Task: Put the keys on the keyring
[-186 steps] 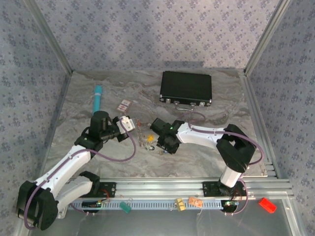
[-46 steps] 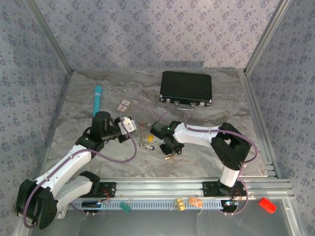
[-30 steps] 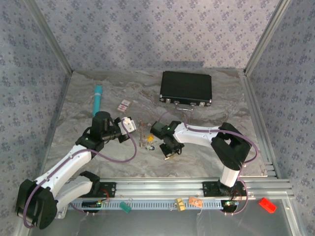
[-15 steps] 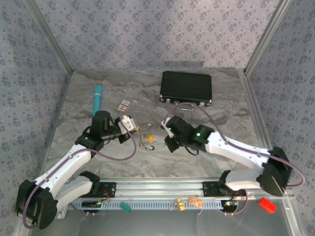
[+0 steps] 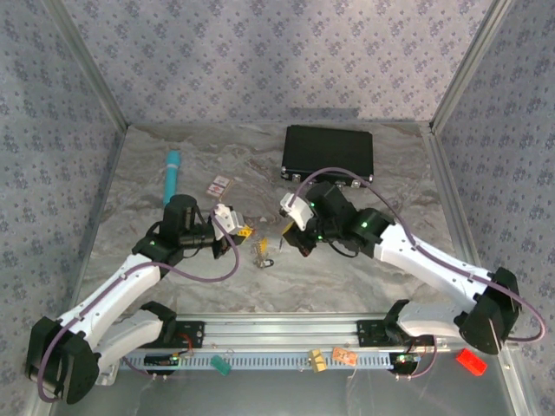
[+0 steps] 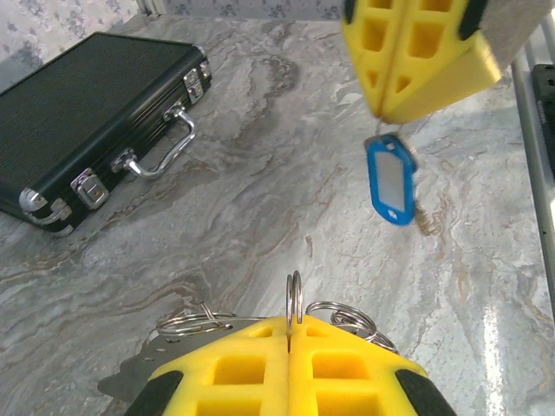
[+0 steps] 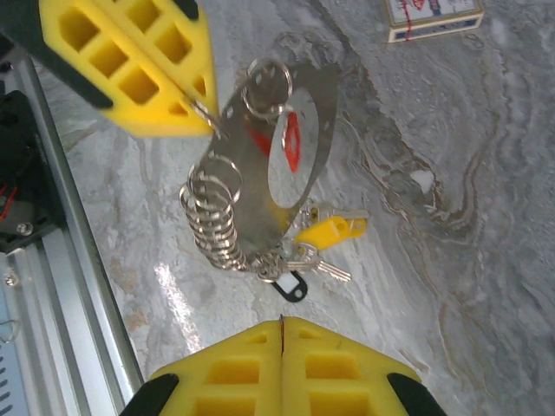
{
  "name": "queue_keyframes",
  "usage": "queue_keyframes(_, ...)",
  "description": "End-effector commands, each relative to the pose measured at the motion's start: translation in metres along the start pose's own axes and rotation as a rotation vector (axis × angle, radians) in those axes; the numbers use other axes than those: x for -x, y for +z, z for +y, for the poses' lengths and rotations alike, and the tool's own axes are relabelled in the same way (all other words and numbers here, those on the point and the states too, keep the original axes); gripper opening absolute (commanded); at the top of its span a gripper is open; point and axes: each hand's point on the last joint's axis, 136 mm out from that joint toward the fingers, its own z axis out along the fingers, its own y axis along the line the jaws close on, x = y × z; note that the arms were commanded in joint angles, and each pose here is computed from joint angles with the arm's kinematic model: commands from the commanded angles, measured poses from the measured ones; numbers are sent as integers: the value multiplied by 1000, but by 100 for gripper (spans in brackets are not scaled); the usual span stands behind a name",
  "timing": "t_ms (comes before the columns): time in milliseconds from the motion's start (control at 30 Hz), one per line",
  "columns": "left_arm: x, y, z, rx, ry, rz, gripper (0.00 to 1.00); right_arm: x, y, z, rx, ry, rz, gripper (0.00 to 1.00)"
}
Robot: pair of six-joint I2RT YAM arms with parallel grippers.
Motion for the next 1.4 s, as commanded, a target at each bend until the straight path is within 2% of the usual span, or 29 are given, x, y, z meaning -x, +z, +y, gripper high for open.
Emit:
queue_keyframes(0, 22, -4, -8, -43, 46, -66, 0, 17, 2, 13, 60, -33, -5, 0)
queue_keyframes(233, 21, -2, -12, -55, 43, -63, 0, 35, 16, 16, 21, -70, -22, 0)
queue_keyframes(567, 22, 2, -14, -90, -33, -37, 0, 41, 26, 20, 9, -106, -38, 0)
queue_keyframes(633, 23, 3, -14, -100, -41, -35, 0, 55, 21, 24, 16, -118, -68, 0)
queue_keyframes(1367, 21, 4, -18, -118, -47, -39, 0, 55, 35, 39, 75, -149, -45, 0)
